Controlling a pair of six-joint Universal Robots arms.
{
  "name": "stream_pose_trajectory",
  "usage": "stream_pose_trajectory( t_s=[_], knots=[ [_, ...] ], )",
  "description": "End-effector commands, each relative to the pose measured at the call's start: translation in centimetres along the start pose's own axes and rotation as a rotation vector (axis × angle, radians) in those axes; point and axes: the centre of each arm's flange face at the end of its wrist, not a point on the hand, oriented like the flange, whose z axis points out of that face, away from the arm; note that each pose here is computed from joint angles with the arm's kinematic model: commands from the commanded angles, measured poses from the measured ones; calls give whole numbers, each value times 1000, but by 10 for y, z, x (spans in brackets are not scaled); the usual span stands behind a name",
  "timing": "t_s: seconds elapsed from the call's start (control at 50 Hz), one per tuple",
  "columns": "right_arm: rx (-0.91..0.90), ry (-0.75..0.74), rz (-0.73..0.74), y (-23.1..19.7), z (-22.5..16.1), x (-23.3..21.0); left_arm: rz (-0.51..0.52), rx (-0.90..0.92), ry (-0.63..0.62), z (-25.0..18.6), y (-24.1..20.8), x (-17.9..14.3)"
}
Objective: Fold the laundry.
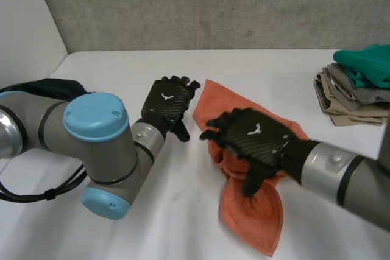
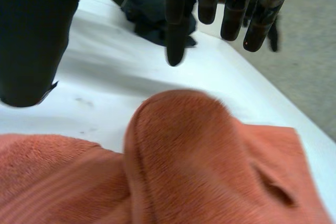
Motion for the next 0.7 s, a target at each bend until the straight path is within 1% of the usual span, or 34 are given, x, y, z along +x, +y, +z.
stream_pose_trajectory(
  t_s=[0.02,0.08,0.14,0.18,0.22,0.3,0.44,0.54,0.7],
  knots=[
    [-46,248,41,-5,-25,60,3,19,-32,3,-7,-14],
    [-80,381,76,-3,-46,90,19,26,-16,3,-9,-11],
    [-99,440,97,1,-55,105,58,35,8,2,-11,-4],
    [-115,468,111,5,-60,113,98,45,62,-1,-12,11],
    [-132,468,125,11,-59,116,142,62,132,-5,-13,28],
    [-171,455,157,25,-54,114,202,66,229,-7,-4,49],
    [-269,437,235,64,-38,115,223,13,345,-7,18,73],
    [-277,428,252,84,-29,110,225,-45,387,-9,32,82],
    [-231,393,188,100,0,95,223,-49,360,-1,34,81]
  ],
)
